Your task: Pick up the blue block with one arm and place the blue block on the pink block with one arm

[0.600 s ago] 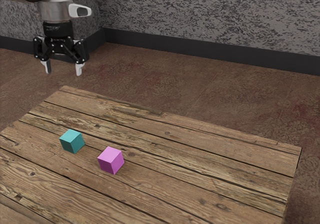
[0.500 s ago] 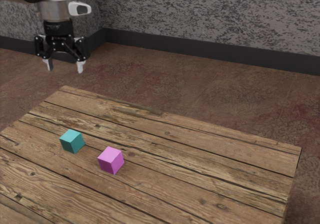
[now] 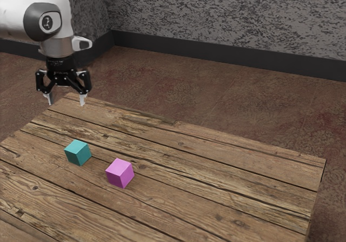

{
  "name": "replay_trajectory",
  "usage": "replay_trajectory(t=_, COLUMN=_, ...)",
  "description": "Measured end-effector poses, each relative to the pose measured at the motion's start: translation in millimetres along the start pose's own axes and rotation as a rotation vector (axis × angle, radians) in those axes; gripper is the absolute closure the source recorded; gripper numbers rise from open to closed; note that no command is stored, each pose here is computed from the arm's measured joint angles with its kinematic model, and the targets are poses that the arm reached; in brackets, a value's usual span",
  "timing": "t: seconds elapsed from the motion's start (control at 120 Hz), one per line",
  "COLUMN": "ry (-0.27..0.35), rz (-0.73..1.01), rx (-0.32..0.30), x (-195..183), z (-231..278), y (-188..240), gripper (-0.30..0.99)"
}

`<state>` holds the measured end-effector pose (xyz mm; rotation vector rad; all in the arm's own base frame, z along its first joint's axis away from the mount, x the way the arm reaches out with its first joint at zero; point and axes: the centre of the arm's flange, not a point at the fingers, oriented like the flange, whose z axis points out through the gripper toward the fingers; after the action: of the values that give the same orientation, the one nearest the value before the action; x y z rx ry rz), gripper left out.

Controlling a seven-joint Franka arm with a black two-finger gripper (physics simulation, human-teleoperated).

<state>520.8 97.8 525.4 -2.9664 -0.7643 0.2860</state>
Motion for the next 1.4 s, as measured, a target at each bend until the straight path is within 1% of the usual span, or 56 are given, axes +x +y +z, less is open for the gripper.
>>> replay_trajectory(t=0.042, ry=-0.031, rz=-0.036, rx=-0.020, x=12.9, z=42.4, y=-20.7, gripper=0.00)
replay_trajectory(t=0.092, ry=-0.038, rz=-0.072, rx=-0.052, x=28.1, z=77.7, y=-44.3, gripper=0.00)
replay_trajectory(t=0.175, ry=-0.011, rz=-0.118, rx=-0.096, x=50.2, z=116.5, y=-84.5, gripper=0.00)
replay_trajectory(t=0.225, ry=0.023, rz=-0.119, rx=-0.112, x=59.9, z=128.2, y=-96.6, gripper=0.00)
replay_trajectory(t=0.267, ry=0.056, rz=-0.080, rx=-0.117, x=65.5, z=133.0, y=-87.0, gripper=0.00)
replay_trajectory(t=0.358, ry=0.123, rz=0.083, rx=-0.117, x=68.3, z=138.8, y=-25.6, gripper=0.00)
replay_trajectory(t=0.408, ry=0.152, rz=0.137, rx=-0.119, x=68.1, z=143.7, y=-9.6, gripper=0.00)
replay_trajectory(t=0.5, ry=0.196, rz=0.155, rx=-0.125, x=78.6, z=150.8, y=-23.6, gripper=0.00)
replay_trajectory(t=0.608, ry=0.213, rz=0.191, rx=-0.131, x=91.2, z=170.9, y=-30.1, gripper=0.00)
replay_trajectory(t=0.733, ry=0.239, rz=0.241, rx=-0.130, x=96.4, z=182.9, y=-34.0, gripper=0.00)
replay_trajectory(t=0.842, ry=0.238, rz=0.255, rx=-0.127, x=97.3, z=202.0, y=-51.9, gripper=0.00)
replay_trajectory(t=1.033, ry=0.253, rz=0.311, rx=-0.119, x=102.4, z=216.2, y=-61.2, gripper=0.00)
replay_trajectory(t=1.217, ry=0.283, rz=0.376, rx=-0.113, x=107.6, z=222.1, y=-61.9, gripper=0.00)
replay_trajectory(t=1.4, ry=0.295, rz=0.425, rx=-0.113, x=111.3, z=229.5, y=-62.0, gripper=0.00)
